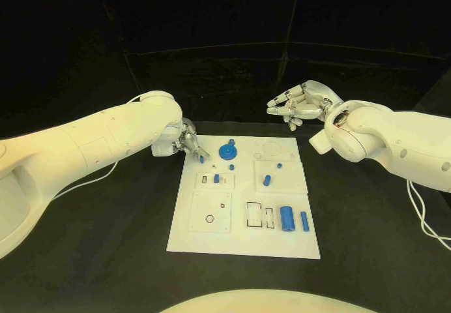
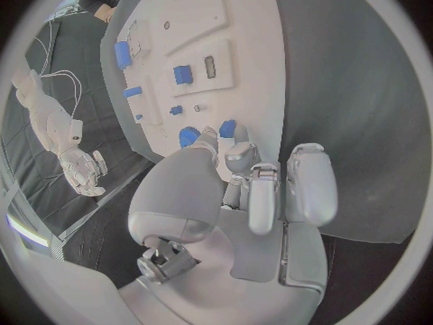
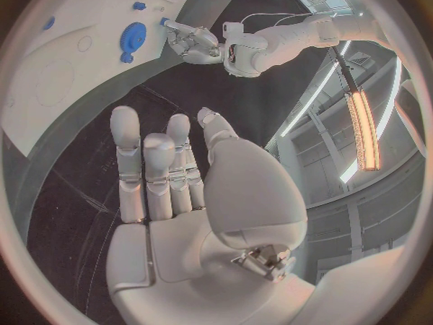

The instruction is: Assemble the parts on the task board

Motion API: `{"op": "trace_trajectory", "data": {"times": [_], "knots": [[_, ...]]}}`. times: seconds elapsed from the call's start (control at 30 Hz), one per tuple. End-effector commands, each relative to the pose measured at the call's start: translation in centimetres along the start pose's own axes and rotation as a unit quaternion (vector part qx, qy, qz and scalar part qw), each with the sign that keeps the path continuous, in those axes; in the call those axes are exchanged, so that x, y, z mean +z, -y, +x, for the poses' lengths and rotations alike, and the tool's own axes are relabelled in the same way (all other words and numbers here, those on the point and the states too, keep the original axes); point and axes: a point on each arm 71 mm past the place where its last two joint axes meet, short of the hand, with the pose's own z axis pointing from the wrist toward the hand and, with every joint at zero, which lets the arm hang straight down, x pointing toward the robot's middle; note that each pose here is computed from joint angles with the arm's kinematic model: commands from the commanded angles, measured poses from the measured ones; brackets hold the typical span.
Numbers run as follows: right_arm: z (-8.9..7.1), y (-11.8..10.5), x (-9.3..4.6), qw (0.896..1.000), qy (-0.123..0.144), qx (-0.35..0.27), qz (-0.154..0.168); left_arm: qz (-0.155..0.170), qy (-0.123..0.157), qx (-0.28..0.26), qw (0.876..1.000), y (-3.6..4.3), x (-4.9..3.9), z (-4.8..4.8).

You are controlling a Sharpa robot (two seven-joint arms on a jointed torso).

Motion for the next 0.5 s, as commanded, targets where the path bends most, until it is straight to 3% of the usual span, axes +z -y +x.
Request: {"op": "trace_trajectory", "data": {"times": [0.03,0.5], "knots": [[0.04,-0.21,0.06,1.0,-0.004,0.0,-0.006,0.006,-0.004,0.006,1.0,0.23,-0.03,0.01],[0.12,-0.23,0.1,1.0,-0.006,0.0,-0.005,0.011,0.005,0.0,1.0,0.44,0.07,-0.08]]}}
